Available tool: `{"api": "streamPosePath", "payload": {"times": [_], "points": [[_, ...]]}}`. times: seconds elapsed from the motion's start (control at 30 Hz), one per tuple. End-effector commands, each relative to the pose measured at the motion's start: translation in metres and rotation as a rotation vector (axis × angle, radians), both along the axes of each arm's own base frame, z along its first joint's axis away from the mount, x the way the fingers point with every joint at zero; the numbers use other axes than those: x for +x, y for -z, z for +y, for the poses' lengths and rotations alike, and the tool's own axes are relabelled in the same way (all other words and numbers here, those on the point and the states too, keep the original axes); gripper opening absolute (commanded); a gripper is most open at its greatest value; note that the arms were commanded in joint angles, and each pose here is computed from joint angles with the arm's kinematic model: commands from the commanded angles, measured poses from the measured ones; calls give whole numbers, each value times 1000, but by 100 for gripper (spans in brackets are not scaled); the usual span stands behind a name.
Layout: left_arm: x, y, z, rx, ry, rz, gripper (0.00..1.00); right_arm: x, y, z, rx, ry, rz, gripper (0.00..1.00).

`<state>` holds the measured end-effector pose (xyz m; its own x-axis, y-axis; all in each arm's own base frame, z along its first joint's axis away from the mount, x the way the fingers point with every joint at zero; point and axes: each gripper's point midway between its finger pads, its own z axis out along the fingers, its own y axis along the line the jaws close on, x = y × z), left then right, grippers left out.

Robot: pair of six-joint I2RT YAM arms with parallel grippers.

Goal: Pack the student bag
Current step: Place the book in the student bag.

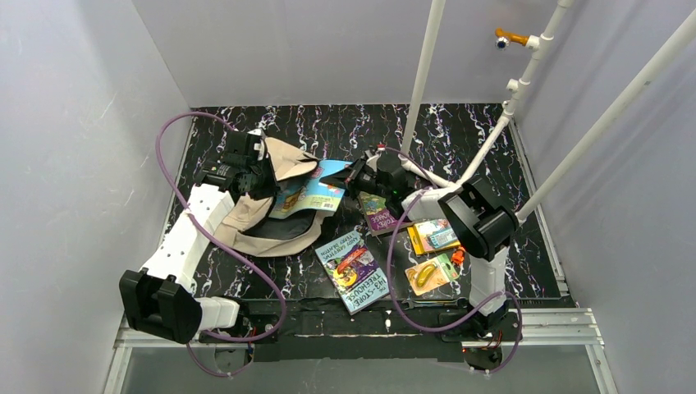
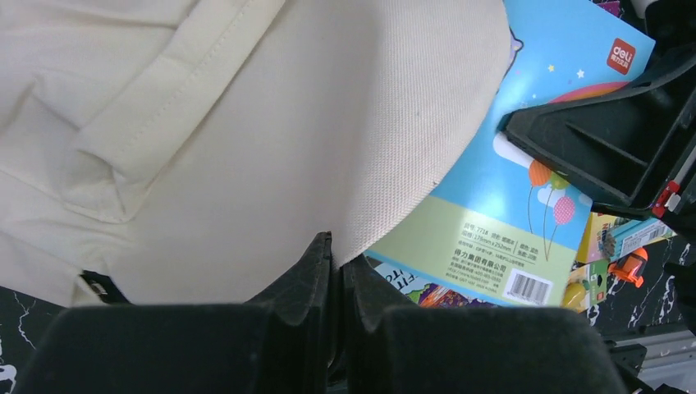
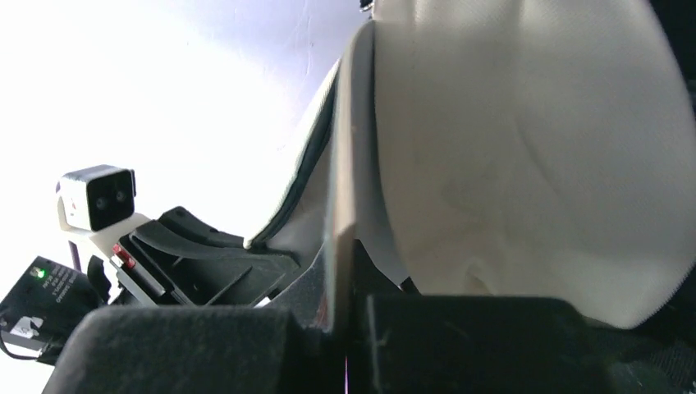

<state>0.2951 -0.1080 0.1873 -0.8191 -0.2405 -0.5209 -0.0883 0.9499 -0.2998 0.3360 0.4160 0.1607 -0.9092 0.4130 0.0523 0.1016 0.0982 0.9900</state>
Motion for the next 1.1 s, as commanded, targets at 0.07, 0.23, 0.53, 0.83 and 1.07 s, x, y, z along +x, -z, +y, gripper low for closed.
{"api": "streamPosePath", "payload": {"times": [0.07,0.23,0.53,0.83,1.07], "points": [[3,-33,-2,-38,-10,-106,0,29,-39,-35,36,225,-74,1],[3,-37,-26,-163,37,-83,0,24,-47,7,149,110,-156,1],[5,-31,-29,-179,32,-77,0,-7,-22,28,300,57,-97,1],[6,-33,-28,-174,29,-94,0,-19,44,92,-101,-119,-265,8],[6,-26,-12,-91,12,-118,0,-29,76,49,-314,-268,-248,58]]}}
